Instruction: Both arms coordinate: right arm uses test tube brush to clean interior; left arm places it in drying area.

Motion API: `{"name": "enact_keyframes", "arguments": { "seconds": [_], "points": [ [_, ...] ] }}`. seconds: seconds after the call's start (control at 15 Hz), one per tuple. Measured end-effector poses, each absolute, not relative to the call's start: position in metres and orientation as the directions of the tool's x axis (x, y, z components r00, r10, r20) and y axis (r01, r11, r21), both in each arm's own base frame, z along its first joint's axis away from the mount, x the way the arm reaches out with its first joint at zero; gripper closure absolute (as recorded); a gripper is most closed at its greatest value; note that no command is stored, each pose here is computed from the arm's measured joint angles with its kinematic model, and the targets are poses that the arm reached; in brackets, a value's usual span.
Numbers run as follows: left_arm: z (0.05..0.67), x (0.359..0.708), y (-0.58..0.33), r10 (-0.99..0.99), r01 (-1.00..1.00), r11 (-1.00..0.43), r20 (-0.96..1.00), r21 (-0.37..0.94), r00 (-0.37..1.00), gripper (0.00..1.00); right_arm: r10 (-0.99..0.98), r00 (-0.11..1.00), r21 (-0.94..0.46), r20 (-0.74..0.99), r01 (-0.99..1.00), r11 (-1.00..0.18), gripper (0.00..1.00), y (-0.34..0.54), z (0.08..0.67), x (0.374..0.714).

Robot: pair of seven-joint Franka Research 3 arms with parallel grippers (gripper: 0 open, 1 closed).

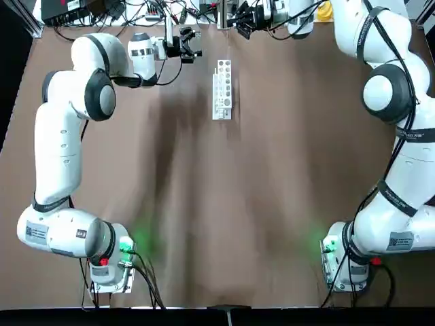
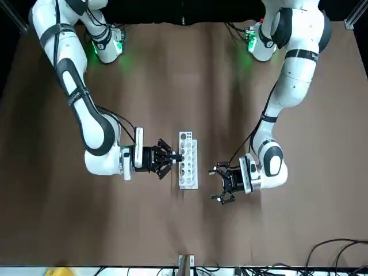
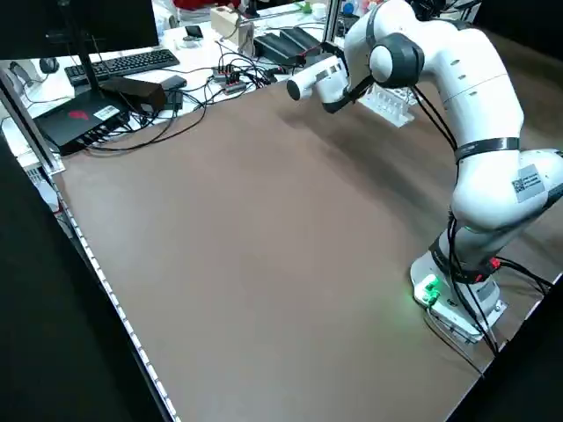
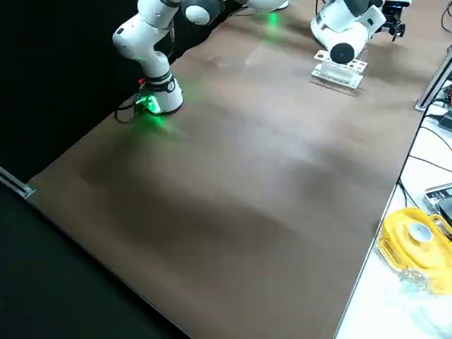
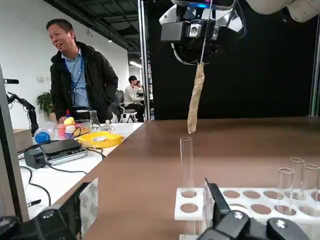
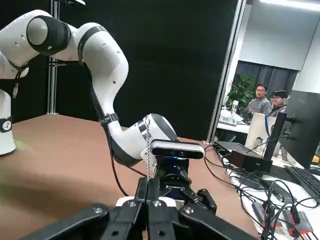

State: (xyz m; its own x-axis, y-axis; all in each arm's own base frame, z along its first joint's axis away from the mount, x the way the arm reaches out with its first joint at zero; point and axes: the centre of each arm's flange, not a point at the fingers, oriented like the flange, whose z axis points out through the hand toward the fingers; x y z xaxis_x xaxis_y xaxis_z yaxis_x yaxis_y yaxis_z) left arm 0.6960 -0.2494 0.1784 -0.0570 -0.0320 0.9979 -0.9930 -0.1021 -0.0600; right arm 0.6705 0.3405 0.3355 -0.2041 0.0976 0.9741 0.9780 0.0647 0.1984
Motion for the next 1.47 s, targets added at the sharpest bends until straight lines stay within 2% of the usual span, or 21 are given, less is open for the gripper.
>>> {"name": "enact_keyframes", "arguments": {
  "seconds": [1.47],
  "points": [
    [0.172, 0.693, -0.254, -0.035, -0.994, -0.095, 0.998, -0.052, -0.049, 0.01, 0.116, -0.196, 0.191, 0.974, 0.980, 0.056, 0.98, 0.347, 0.317, 0.669]
  ]
}}
